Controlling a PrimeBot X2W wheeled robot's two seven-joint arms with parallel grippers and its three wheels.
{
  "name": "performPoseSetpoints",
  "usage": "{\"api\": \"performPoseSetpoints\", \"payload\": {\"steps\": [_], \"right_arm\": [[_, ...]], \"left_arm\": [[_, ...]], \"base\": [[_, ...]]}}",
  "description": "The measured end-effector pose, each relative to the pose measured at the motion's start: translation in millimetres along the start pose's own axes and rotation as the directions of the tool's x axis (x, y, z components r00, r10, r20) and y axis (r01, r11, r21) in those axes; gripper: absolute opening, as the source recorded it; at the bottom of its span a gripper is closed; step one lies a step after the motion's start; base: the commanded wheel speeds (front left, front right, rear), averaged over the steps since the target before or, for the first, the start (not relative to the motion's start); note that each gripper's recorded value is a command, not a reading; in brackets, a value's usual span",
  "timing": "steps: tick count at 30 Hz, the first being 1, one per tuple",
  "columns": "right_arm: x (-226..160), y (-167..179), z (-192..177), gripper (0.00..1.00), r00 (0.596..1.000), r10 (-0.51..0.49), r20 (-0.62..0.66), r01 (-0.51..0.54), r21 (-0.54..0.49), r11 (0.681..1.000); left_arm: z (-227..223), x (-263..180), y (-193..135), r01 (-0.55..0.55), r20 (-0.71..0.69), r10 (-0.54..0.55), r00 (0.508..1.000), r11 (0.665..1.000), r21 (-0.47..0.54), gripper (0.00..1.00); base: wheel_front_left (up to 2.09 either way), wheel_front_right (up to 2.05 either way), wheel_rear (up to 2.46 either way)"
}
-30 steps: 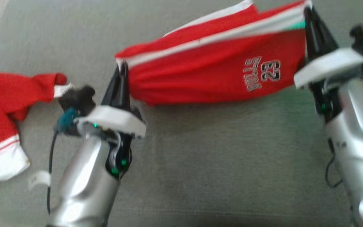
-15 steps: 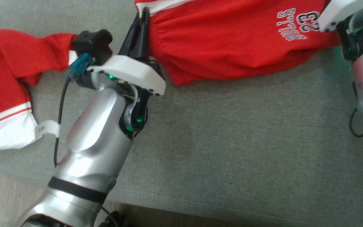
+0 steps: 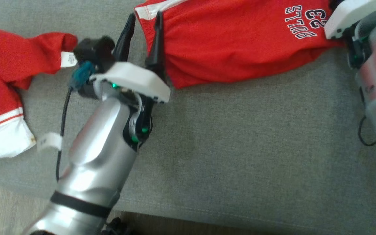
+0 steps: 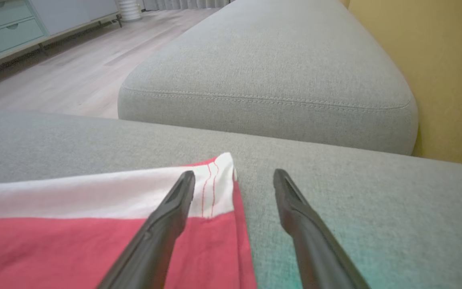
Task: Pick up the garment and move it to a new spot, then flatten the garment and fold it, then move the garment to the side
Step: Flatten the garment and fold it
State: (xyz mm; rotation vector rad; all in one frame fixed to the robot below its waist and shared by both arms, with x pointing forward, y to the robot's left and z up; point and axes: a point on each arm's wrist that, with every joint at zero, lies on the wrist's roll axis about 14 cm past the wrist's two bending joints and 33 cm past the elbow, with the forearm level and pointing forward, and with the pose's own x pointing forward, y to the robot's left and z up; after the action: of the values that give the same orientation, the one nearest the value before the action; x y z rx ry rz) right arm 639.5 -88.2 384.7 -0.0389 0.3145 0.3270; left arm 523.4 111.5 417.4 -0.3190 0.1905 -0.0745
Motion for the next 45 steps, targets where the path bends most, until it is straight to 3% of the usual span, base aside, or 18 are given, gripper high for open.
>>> {"api": "performPoseSetpoints", "payload": {"steps": [7,8,9,15,22,28,32,38,45], "right_arm": [[-17.8,6.2,-33.4,0.99,0.981,0.018,-0.194,-0.02,-0.005,1.0],[-19.7,7.4,-34.7,0.44,0.975,0.022,-0.219,-0.023,-0.004,1.0],[-21.2,9.5,-34.8,0.0,0.971,0.028,-0.238,-0.03,-0.006,1.0],[-38.0,20.0,-33.1,0.0,0.966,0.055,-0.253,-0.039,0.065,0.997],[-80.7,3.0,-34.5,0.0,0.979,-0.006,-0.204,0.05,0.209,0.977],[-125.0,-32.4,-37.0,0.0,0.978,-0.096,-0.184,0.138,0.231,0.963],[-138.9,-39.7,-21.9,0.0,0.986,-0.116,-0.124,0.142,0.231,0.963],[-126.6,-1.6,16.7,0.0,1.0,-0.017,-0.011,0.019,0.247,0.969],[-100.1,97.4,48.4,0.0,0.975,0.22,0.031,-0.221,0.224,0.949]], "left_arm": [[-11.4,-18.6,0.7,-0.023,-0.025,0.023,0.999,1.0,-0.005,1.0],[-9.6,-19.3,-0.6,-0.02,-0.02,0.02,1.0,1.0,-0.003,1.0],[-7.6,-20.2,-1.6,-0.017,-0.014,0.017,1.0,1.0,0.002,1.0],[2.1,-27.1,-2.2,-0.022,0.011,0.022,1.0,0.999,0.025,1.0],[-9.5,-54.7,-1.1,-0.041,-0.021,0.042,0.999,0.998,0.042,1.0],[-14.4,-69.3,-13.8,-0.012,-0.033,0.014,0.999,0.999,0.04,1.0],[-17.1,-75.4,-25.3,0.024,-0.039,-0.022,0.999,0.999,0.046,1.0],[-19.0,-85.0,-22.9,0.024,-0.046,-0.022,0.999,0.999,0.045,1.0],[-18.8,-100.7,-7.3,-0.021,-0.05,0.023,0.999,0.999,0.035,1.0]], "base": [[0.0,0.0,0.0],[0.0,0.0,0.0],[0.0,0.0,0.0],[0.0,0.0,0.0],[0.0,0.0,0.0],[0.0,0.0,0.0],[0.0,0.0,0.0],[0.0,0.0,0.0],[0.0,0.0,0.0]]}}
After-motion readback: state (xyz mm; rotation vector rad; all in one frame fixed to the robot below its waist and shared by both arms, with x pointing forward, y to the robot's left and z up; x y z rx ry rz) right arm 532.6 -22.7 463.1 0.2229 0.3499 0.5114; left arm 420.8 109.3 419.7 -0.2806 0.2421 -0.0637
